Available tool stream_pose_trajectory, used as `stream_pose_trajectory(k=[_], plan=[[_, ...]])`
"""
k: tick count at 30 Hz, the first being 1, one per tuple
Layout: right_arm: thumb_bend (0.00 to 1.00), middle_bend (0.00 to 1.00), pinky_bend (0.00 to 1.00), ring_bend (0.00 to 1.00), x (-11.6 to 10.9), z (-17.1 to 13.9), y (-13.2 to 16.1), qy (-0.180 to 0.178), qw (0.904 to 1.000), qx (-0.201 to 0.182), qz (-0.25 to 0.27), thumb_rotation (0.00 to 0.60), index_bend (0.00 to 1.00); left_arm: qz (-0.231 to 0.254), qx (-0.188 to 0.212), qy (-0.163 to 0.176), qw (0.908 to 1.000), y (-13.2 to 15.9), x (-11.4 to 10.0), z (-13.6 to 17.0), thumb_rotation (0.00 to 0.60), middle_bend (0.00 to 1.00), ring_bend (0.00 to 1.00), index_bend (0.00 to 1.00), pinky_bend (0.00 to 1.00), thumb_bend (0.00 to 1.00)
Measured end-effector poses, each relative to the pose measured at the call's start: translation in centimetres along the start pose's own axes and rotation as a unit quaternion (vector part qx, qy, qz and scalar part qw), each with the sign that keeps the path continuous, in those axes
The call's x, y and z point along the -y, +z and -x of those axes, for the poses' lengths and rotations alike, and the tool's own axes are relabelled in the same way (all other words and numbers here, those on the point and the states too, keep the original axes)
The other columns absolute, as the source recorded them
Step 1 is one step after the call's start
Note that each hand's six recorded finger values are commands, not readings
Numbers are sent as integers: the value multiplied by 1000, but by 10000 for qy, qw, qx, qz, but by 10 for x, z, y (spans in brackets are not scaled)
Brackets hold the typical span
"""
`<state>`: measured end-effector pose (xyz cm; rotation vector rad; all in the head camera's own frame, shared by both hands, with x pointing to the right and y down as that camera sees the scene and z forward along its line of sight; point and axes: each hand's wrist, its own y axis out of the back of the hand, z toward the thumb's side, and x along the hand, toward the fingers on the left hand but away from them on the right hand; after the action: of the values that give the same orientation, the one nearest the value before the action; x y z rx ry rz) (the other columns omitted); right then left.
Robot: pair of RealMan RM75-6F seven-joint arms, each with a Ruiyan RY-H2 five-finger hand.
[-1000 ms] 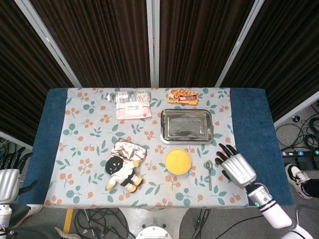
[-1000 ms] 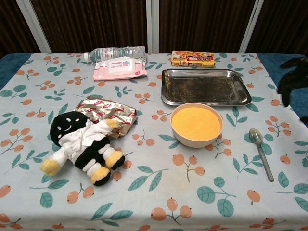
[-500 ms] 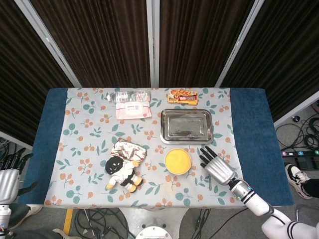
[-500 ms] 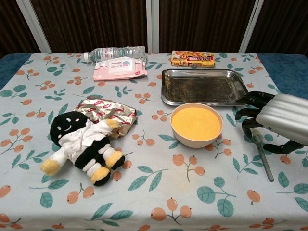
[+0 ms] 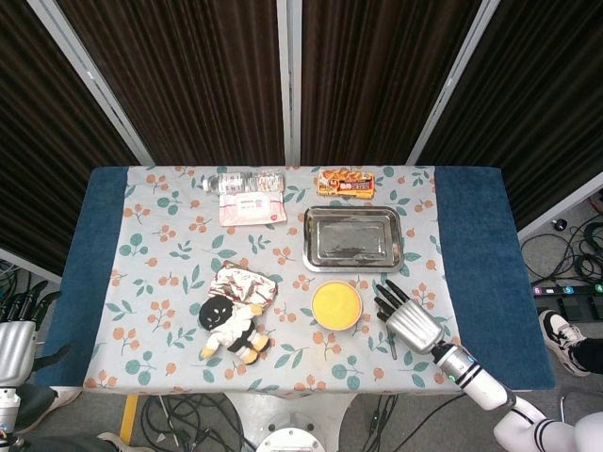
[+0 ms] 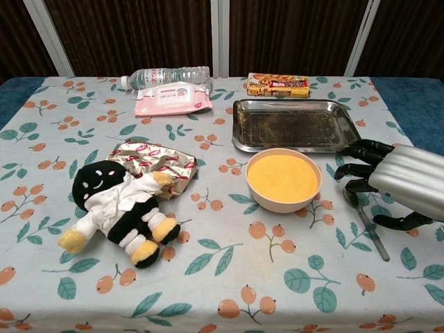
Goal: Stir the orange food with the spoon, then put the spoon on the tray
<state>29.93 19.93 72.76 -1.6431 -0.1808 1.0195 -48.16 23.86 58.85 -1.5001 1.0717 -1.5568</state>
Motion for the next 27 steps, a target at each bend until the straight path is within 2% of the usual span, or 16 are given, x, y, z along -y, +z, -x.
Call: stream_pose_trajectory(k=[9,14,19,27], plan=[[243,201,7,0,3,7,8,75,9998,-170,-94,600,457,20,-41,-43,10000,-2,1,1,600,171,147,248,142,0],[296,202,7,0,4,8,10,113,9995,-229,-170,600,454,45,-72,-55,9999,-4,2,3,600,171,147,248,142,0],[349,213,7,0,4,8,10,113,9995,-233,-180,600,511,47,-51,-36,10000,-3,1,3,600,171,147,248,142,0],[377,224,7,0,-2,6,6,3,9997,-182,-171,600,534,45,-34,-20,10000,-2,1,3,600,171,147,248,142,0]])
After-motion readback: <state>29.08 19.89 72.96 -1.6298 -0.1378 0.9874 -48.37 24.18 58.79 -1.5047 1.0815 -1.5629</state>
